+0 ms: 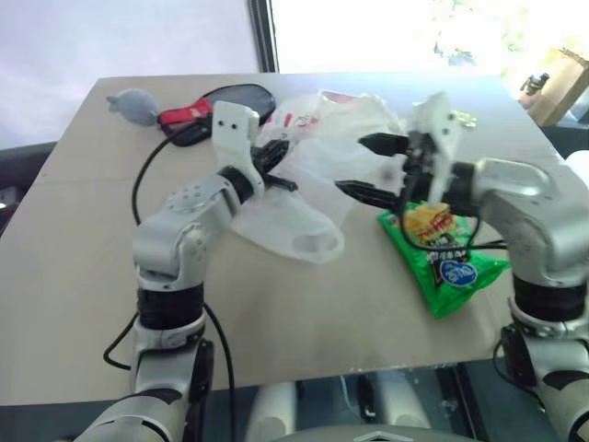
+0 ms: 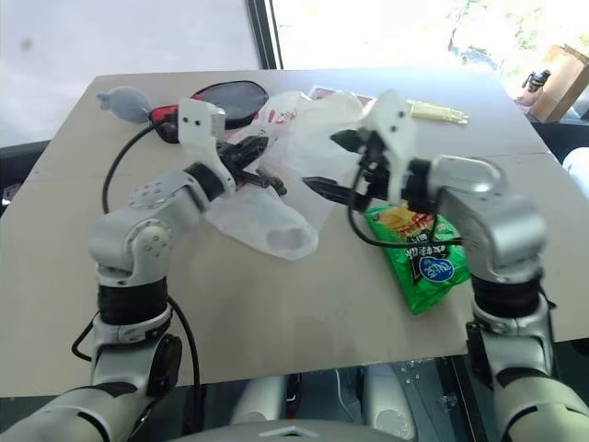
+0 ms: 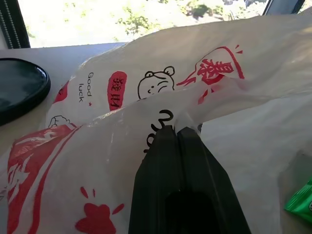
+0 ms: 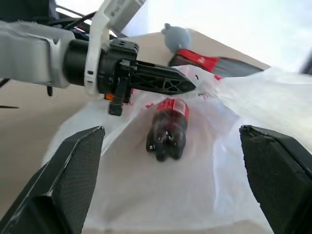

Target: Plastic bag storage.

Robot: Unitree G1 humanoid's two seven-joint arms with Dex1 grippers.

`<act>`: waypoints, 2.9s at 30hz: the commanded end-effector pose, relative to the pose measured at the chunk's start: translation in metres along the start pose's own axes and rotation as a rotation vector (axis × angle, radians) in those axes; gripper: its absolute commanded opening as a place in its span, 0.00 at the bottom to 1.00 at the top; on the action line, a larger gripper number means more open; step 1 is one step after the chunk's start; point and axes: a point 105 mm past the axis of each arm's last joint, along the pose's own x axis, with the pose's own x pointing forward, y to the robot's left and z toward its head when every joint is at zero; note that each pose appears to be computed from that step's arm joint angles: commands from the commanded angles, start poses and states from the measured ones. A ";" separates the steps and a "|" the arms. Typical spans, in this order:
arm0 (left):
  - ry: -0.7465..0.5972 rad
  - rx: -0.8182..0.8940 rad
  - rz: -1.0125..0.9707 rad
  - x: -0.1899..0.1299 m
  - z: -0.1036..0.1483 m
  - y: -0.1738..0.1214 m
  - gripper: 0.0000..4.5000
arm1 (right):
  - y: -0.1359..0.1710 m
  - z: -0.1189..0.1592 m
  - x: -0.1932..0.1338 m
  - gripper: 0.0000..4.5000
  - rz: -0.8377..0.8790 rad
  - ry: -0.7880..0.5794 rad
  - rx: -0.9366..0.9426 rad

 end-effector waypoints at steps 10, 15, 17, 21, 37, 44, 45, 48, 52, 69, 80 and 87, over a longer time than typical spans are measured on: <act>-0.059 0.015 -0.108 0.029 0.009 -0.016 0.00 | 0.002 -0.102 -0.141 0.99 -0.854 0.241 0.432; -0.061 0.015 -0.148 0.038 0.010 -0.023 0.00 | 0.014 -0.142 -0.161 0.99 -1.099 0.251 0.665; -0.060 0.019 -0.154 0.039 0.010 -0.024 0.00 | 0.015 -0.147 -0.166 0.99 -1.152 0.264 0.686; -0.053 0.031 -0.157 0.037 0.010 -0.022 0.00 | 0.020 -0.155 -0.163 0.99 -1.176 0.231 0.770; -0.049 0.063 -0.117 0.021 0.017 -0.012 0.00 | 0.019 -0.190 -0.106 0.49 -0.946 0.219 0.952; -0.063 0.043 -0.103 0.019 0.022 -0.008 0.00 | 0.011 -0.159 -0.102 0.00 -0.854 0.051 0.870; -0.065 0.037 -0.106 0.019 0.023 -0.008 0.00 | 0.012 -0.148 -0.098 0.00 -0.804 0.017 0.846; -0.069 0.032 -0.110 0.018 0.024 -0.008 0.00 | 0.018 -0.115 -0.087 0.00 -0.653 -0.075 0.777; -0.072 0.033 -0.136 0.017 0.027 -0.011 0.00 | 0.024 -0.089 -0.073 0.00 -0.514 -0.098 0.704; -0.136 0.158 -0.329 -0.024 0.050 -0.050 0.00 | -0.012 -0.086 0.006 0.00 -0.363 0.113 0.772; -0.108 0.183 -0.349 -0.037 0.040 -0.069 0.00 | -0.019 -0.069 0.108 0.00 -0.312 0.095 0.854; -0.107 0.167 -0.330 -0.036 0.039 -0.068 0.00 | -0.018 -0.054 0.160 0.00 -0.291 0.001 0.839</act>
